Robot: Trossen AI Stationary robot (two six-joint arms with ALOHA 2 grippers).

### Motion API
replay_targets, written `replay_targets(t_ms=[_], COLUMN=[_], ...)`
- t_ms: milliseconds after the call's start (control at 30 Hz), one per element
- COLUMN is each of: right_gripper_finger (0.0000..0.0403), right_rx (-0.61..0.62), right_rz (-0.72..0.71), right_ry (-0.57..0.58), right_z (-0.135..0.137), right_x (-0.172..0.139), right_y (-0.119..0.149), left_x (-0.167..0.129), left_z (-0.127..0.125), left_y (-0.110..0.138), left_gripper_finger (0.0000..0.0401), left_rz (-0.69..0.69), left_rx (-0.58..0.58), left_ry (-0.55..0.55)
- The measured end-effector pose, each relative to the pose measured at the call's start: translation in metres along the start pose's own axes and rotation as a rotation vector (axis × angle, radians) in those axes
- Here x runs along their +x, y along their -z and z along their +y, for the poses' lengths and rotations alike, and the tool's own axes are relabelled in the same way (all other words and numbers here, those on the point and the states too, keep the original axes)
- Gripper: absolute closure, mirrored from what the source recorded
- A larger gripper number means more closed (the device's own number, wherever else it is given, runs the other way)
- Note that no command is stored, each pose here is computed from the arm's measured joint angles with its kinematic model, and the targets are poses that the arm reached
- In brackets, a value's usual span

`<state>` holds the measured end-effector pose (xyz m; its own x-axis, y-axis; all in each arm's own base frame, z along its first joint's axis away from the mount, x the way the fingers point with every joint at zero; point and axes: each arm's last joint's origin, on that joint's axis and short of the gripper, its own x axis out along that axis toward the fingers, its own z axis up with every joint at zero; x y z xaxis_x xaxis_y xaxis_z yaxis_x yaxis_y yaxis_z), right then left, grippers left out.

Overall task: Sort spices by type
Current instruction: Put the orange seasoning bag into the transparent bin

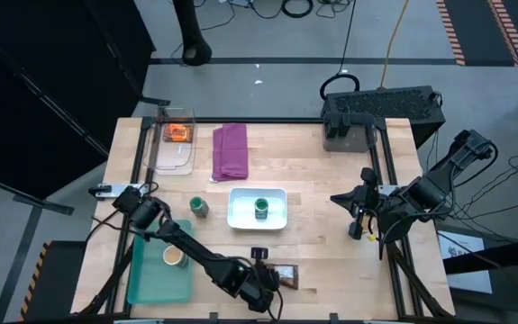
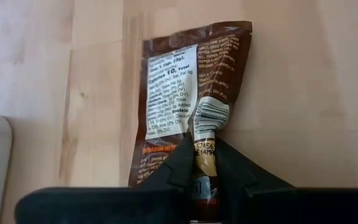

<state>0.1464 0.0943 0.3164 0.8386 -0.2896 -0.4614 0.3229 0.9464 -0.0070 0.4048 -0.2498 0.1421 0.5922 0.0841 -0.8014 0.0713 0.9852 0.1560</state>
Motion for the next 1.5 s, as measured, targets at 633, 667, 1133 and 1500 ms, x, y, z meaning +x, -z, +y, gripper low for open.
replay_targets(t_ms=[633,667,1133,1500], right_gripper_finger=[0.0403,0.0403,0.0403,0.0403], right_rx=[-0.045,-0.05,-0.08,-0.083], right_rz=[0.005,0.008,-0.015,0.009], right_ry=[0.006,0.008,0.102,0.157], right_z=[-0.001,-0.001,-0.001,-0.001], right_x=[0.0,0.0,0.006,0.018], right_y=[0.001,0.001,0.003,0.002], left_x=[-0.126,-0.134,-0.212,-0.199], left_z=[0.046,0.054,0.214,0.353], left_y=[-0.044,-0.042,0.017,0.085], left_gripper_finger=[0.0362,0.0362,0.0362,0.0363], left_rz=[-0.172,-0.163,-0.001,0.426], left_rx=[-0.122,-0.14,-0.613,-1.012], left_ry=[-0.005,-0.068,-0.814,-1.054])
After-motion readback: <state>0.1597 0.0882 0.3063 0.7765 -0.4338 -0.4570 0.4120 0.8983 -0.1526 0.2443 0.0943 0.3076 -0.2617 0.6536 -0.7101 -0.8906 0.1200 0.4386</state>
